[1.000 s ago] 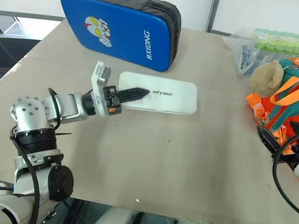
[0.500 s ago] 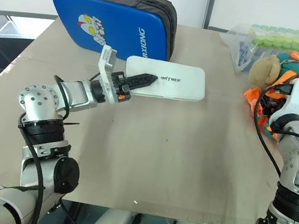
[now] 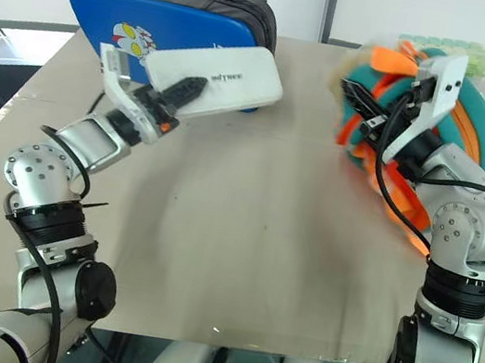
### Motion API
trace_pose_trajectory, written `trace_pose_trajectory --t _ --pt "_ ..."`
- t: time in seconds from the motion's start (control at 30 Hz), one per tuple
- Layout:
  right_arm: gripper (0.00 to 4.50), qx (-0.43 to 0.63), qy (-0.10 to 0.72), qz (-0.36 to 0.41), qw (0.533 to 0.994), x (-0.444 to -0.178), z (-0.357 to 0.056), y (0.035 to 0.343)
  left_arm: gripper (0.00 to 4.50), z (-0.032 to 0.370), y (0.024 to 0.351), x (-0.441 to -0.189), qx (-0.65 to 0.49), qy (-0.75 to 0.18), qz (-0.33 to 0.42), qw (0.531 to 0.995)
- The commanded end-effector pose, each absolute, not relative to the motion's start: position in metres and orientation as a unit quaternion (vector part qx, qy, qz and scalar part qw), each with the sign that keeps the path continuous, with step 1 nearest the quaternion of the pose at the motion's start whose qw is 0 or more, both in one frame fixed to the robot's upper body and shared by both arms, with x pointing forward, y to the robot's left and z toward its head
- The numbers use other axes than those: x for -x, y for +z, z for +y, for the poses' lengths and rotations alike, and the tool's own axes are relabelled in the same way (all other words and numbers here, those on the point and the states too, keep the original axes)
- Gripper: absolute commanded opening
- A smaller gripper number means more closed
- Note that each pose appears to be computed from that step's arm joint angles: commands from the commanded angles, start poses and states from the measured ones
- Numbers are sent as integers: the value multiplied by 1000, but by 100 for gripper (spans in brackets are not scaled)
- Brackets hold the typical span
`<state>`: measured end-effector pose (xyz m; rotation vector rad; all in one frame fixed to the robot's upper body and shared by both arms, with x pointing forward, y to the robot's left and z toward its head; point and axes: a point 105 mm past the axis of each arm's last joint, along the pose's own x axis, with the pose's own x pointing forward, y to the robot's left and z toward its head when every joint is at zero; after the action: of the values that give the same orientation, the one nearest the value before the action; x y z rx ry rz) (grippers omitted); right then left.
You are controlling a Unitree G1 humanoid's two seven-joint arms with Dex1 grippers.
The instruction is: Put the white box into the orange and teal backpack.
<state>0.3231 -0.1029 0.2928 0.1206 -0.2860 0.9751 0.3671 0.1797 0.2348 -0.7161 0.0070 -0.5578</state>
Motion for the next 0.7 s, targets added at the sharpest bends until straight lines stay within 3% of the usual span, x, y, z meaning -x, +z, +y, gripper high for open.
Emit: trace_pose_trajectory --t 0.03,0.13,0.23,0.47,0.7 --pt "3 -17 567 -126 814 -285 -81 296 112 205 268 -354 305 -257 -74 914" --pt "3 -9 593 -91 800 -277 -78 282 112 219 274 -336 236 -259 -85 933" --pt "3 42 579 -36 813 -287 -84 252 112 230 278 -305 146 -288 -99 941" --pt "3 54 574 -15 817 -291 -96 233 112 249 294 -247 114 -404 -99 902" --pt "3 55 574 -17 817 -296 -105 236 112 231 295 -233 34 -481 -77 873"
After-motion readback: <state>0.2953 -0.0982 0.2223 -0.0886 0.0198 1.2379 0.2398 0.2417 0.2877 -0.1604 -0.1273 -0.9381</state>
